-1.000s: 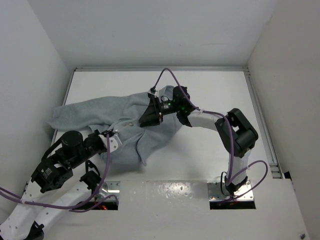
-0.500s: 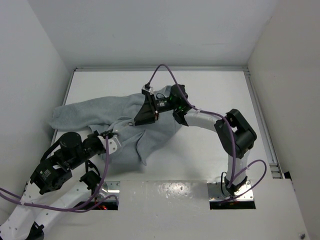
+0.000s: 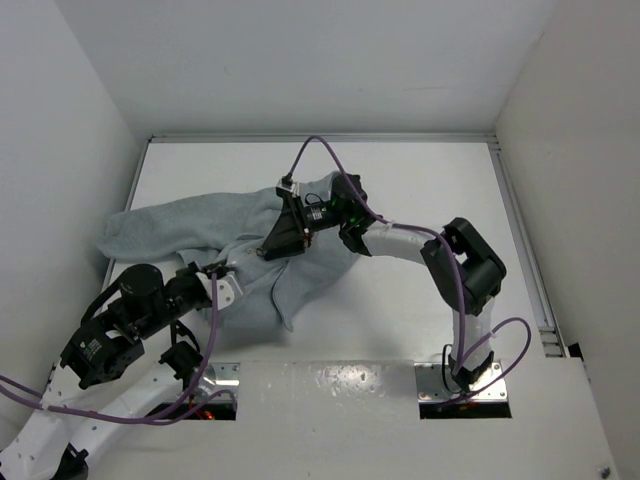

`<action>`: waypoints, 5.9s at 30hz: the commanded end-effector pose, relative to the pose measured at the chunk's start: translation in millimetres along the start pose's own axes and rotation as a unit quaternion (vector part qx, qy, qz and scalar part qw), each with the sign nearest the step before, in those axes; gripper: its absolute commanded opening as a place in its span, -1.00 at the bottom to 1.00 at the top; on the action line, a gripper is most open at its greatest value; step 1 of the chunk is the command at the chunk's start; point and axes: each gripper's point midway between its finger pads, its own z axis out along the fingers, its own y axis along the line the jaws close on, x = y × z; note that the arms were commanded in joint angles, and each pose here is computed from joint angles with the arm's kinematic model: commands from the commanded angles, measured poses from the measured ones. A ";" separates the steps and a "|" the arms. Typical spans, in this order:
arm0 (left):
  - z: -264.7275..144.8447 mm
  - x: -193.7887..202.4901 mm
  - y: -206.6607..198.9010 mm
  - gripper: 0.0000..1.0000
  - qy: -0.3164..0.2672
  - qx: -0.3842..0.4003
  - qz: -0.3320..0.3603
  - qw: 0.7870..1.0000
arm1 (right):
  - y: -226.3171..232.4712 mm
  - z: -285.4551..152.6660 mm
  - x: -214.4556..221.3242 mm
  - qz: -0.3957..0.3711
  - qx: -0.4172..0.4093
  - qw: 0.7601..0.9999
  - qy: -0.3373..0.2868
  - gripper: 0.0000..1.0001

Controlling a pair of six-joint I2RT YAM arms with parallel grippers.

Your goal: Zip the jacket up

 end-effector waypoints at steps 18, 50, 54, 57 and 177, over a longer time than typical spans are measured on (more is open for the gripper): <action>3.6 -24.9 16.3 -1.00 -0.054 -0.031 0.006 0.998 | 44.3 18.6 3.6 -0.100 -0.059 0.993 0.019 -0.44; 1.7 -28.7 13.3 -1.00 -0.070 -0.027 0.012 0.997 | 28.7 32.7 20.7 -0.098 -0.038 0.993 0.058 -0.53; 2.1 -31.3 10.2 -1.00 -0.077 -0.018 0.013 0.997 | 22.8 27.5 8.1 -0.083 -0.031 0.995 0.041 -0.53; -0.1 -30.5 9.3 -1.00 -0.077 -0.018 0.013 0.997 | 22.6 25.9 -1.4 -0.086 -0.031 0.995 0.032 -0.53; 150.8 33.8 -100.8 0.99 0.294 0.198 -0.317 0.880 | -50.2 -260.9 -9.3 -0.116 0.344 0.906 -0.220 0.52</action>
